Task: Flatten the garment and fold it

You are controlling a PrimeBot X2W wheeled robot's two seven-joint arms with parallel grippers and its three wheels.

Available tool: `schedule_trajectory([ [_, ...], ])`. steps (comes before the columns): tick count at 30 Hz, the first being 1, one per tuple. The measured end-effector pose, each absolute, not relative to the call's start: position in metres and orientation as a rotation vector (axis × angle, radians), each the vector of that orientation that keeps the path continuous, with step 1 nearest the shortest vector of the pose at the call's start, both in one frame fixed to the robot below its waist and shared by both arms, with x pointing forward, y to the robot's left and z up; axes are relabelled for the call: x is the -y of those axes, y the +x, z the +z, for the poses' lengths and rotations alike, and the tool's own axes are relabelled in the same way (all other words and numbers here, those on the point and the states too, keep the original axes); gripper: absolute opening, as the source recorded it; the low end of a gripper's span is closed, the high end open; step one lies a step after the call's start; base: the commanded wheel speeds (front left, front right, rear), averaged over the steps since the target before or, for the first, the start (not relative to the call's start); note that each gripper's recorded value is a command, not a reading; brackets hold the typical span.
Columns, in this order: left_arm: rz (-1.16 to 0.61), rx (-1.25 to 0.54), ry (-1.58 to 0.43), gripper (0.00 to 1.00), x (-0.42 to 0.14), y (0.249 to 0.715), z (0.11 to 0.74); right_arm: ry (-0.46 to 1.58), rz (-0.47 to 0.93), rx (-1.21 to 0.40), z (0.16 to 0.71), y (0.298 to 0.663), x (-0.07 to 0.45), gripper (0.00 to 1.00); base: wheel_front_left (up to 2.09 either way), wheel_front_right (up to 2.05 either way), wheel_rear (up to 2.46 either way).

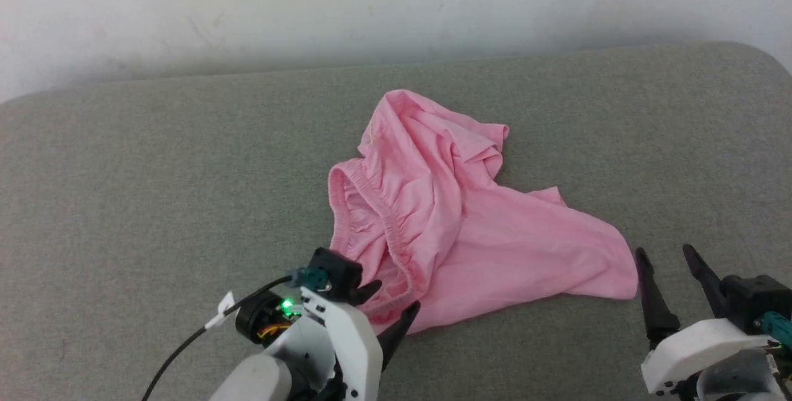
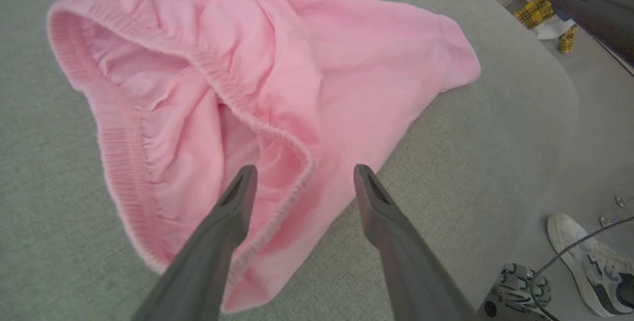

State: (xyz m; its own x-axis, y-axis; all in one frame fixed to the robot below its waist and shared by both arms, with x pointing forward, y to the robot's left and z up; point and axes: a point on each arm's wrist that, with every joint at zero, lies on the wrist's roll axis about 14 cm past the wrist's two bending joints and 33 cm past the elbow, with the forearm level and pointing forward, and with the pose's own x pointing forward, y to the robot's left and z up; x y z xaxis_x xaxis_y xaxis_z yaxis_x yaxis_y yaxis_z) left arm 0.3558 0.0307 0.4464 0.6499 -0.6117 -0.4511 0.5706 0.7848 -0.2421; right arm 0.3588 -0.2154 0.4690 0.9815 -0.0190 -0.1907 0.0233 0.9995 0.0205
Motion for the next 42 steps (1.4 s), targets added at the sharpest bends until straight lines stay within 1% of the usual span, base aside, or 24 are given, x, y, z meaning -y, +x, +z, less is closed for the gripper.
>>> schedule_trajectory([
  [5, -0.728, -0.656, 0.008, 1.00, -0.017, 0.358, 0.435, 0.031, -0.045, -0.207, 0.463, 0.356, 0.220, 1.00, 0.00, 0.00, 0.00],
  [8, -0.727, -0.678, 0.067, 1.00, -0.016, 0.364, 0.429, 0.035, -0.062, -0.225, 0.456, 0.354, 0.225, 1.00, 0.00, 0.00, 0.00],
  [14, -0.744, -0.719, 0.067, 1.00, -0.010, 0.367, 0.415, 0.039, -0.087, -0.243, 0.447, 0.351, 0.231, 1.00, 0.00, 0.00, 0.00],
  [16, -0.747, -0.726, 0.055, 0.00, -0.009, 0.368, 0.413, 0.039, -0.092, -0.250, 0.444, 0.351, 0.232, 1.00, 0.00, 0.00, 0.00],
  [18, -0.743, -0.711, 0.034, 0.00, -0.008, 0.372, 0.414, 0.040, -0.092, -0.251, 0.442, 0.353, 0.232, 1.00, 0.00, 0.00, 0.00],
  [23, -0.678, -0.605, -0.064, 0.00, -0.015, 0.391, 0.437, 0.035, -0.075, -0.257, 0.440, 0.357, 0.227, 1.00, 0.00, 0.00, 0.00],
  [27, -0.558, -0.487, -0.151, 0.00, -0.041, 0.413, 0.465, 0.031, -0.059, -0.242, 0.445, 0.359, 0.222, 1.00, 0.00, 0.00, 0.00],
  [31, -0.408, -0.401, -0.216, 0.00, -0.083, 0.426, 0.481, 0.024, -0.027, -0.228, 0.450, 0.363, 0.213, 1.00, 0.00, 0.00, 0.00],
  [37, -0.226, -0.423, -0.262, 0.00, -0.139, 0.424, 0.465, 0.021, 0.019, -0.219, 0.456, 0.371, 0.198, 1.00, 0.00, 0.00, 0.00],
  [42, -0.147, -0.483, -0.283, 0.00, -0.161, 0.416, 0.436, 0.019, 0.035, -0.253, 0.448, 0.374, 0.193, 1.00, 0.00, 0.00, 0.00],
])
